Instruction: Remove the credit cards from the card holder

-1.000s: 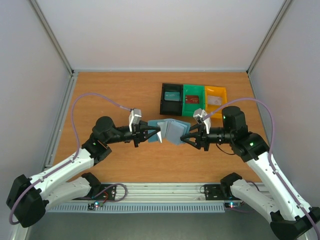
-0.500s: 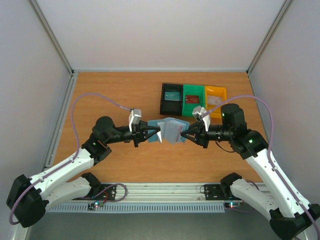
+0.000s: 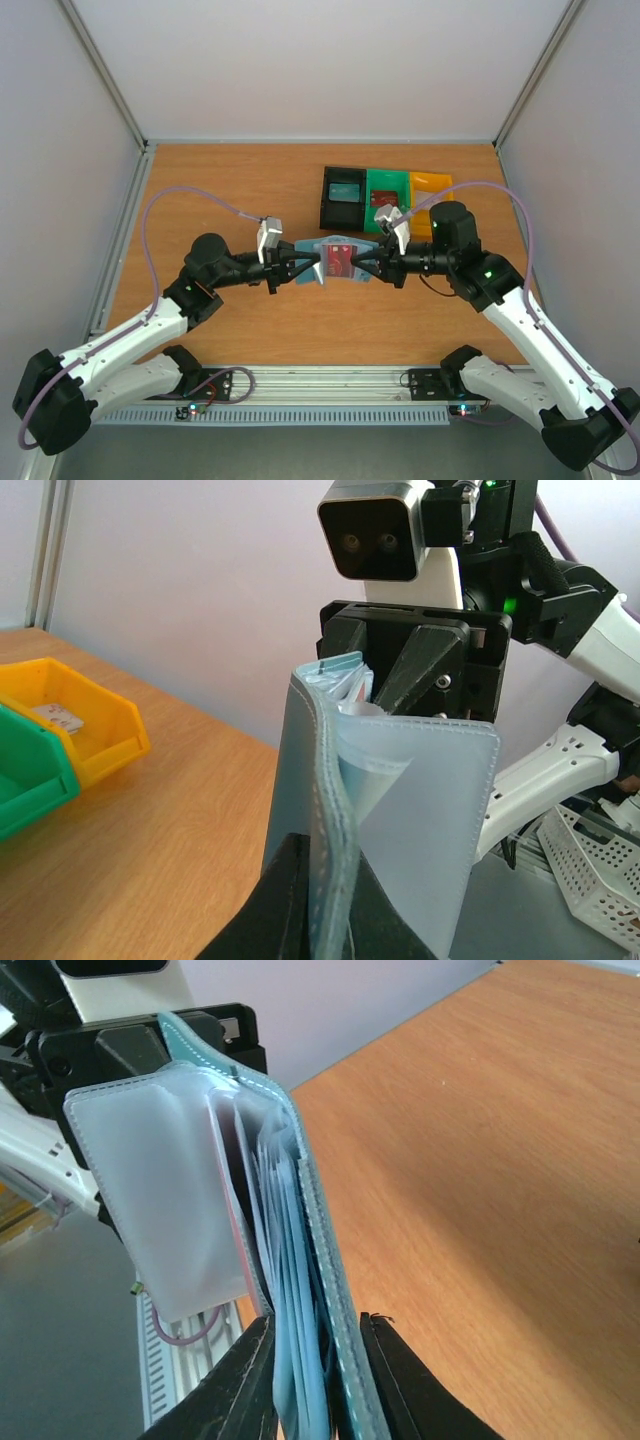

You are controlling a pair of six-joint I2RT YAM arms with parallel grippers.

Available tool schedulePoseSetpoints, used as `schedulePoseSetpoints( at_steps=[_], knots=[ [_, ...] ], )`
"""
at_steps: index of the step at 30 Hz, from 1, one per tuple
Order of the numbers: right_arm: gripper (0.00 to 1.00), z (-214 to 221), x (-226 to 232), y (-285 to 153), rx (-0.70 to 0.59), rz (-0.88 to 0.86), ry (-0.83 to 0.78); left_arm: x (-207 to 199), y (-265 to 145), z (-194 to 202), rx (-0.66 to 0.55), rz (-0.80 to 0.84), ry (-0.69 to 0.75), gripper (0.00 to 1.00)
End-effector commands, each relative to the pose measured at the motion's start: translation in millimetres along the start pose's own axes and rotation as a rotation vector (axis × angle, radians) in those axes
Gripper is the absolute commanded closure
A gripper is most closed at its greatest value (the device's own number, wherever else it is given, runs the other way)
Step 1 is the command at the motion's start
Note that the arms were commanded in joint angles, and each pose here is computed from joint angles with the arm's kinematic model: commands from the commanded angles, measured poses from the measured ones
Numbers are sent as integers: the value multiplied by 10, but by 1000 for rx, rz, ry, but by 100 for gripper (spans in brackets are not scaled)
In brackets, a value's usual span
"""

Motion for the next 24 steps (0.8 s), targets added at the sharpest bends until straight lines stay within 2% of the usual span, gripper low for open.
schedulePoseSetpoints(
  at_steps=[1, 5, 10, 12, 15, 17, 18, 19, 20, 21, 22, 23, 24],
  knots=[
    [75, -94, 22, 70, -29, -15, -14, -163, -8, -122, -53, 62, 60, 100],
    [67, -74, 28, 113, -11, -32, 12, -122, -7, -103, -52, 39, 46, 100],
    [64, -42, 47, 149, 6, -46, 26, -100, -14, -94, -52, 23, 41, 100],
    [69, -44, 48, 156, 9, -46, 29, -92, -16, -92, -52, 17, 38, 100],
    [88, -68, 65, 137, 0, -41, 26, -81, -20, -70, -48, 11, 33, 100],
    [95, -95, 81, 111, -1, -33, 35, -47, -22, -51, -43, -10, 27, 100],
    [97, -111, 72, 96, -1, -16, 49, -1, -25, -32, -39, -38, 19, 96],
    [99, -123, 40, 82, 0, 14, 65, 59, -30, -16, -37, -76, 12, 82],
    [99, -133, -7, 65, 2, 57, 88, 124, -39, -1, -36, -118, 6, 62],
    [99, -145, -100, 41, 3, 128, 115, 193, -50, 18, -35, -162, 3, 46],
    [99, -130, -244, 11, 14, 229, 160, 257, -62, 45, -30, -202, 2, 36],
    [99, -113, -411, -40, 28, 351, 212, 320, -77, 64, -26, -242, 18, 30],
    [99, -11, -615, -118, 76, 503, 282, 365, -92, 68, -24, -275, 33, 28]
  ],
)
Point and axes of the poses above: each gripper's point midway between its finger pads, its own y axis out along the fingers, its own x axis along the line the jaws close on, z = x × y, the point moved 2 cm from there along -y, back along the fingers, and after that the axes turned 9 degrees about y, right-handed, at the moved point
